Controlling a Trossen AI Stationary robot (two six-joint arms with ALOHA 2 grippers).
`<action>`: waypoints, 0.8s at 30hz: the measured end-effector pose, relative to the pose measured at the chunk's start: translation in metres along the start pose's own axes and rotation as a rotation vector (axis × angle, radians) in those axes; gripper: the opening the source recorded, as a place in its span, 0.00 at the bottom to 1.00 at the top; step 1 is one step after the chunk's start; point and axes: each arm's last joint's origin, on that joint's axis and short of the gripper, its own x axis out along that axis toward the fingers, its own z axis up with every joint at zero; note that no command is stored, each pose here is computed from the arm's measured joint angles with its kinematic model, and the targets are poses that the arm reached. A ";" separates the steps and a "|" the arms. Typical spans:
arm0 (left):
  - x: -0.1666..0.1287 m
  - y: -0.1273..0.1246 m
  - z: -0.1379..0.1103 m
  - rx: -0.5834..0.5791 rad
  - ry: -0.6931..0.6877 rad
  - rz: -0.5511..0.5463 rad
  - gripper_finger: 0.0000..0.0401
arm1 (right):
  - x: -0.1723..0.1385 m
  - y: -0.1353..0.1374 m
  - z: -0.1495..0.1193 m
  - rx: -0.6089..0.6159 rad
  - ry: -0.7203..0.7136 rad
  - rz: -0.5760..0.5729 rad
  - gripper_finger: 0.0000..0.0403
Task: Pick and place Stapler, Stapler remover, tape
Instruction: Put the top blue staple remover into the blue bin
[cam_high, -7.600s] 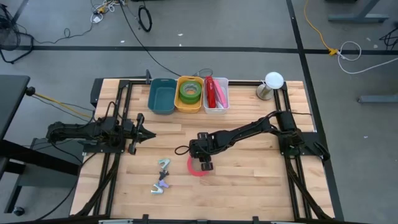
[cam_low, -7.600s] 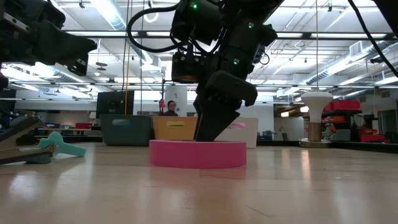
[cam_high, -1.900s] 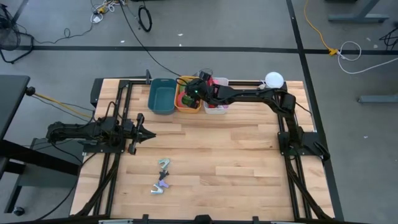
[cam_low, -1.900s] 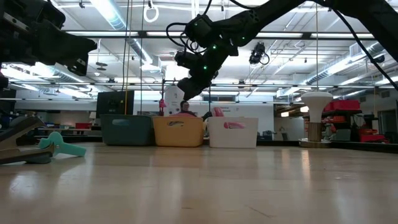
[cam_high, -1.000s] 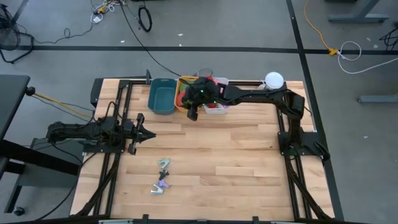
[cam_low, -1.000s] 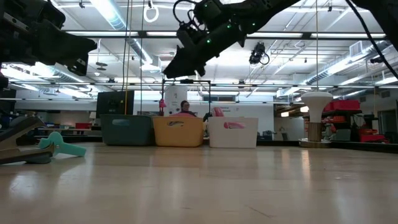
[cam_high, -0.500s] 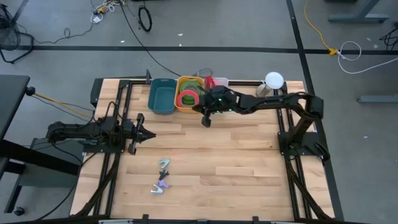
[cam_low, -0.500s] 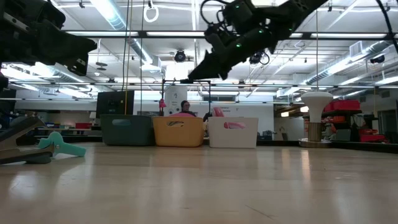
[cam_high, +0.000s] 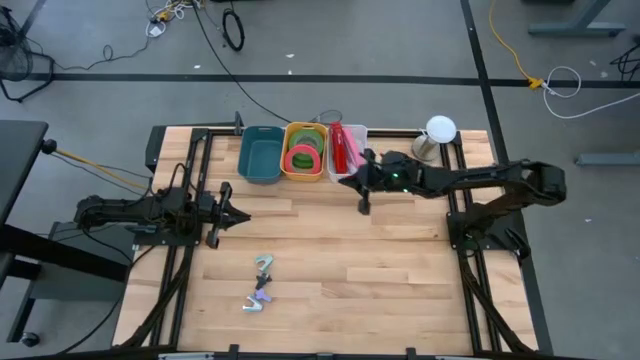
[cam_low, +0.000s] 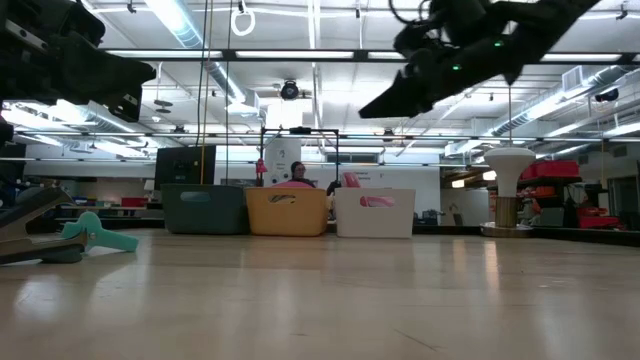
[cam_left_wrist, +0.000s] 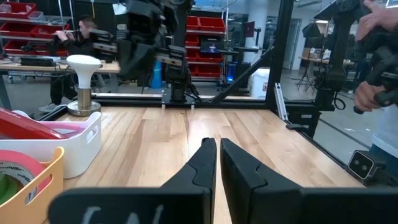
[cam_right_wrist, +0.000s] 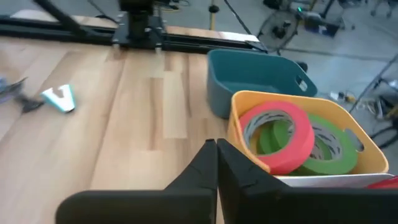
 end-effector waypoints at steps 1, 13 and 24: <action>0.000 0.000 0.000 0.000 0.001 0.000 0.06 | -0.005 0.003 -0.002 -0.013 -0.006 0.006 0.00; 0.000 0.000 0.000 0.000 0.001 0.000 0.06 | -0.060 0.024 -0.040 0.008 -0.045 0.011 0.00; 0.000 0.000 0.000 0.000 0.000 0.000 0.06 | -0.100 0.031 -0.075 0.082 -0.131 0.024 0.00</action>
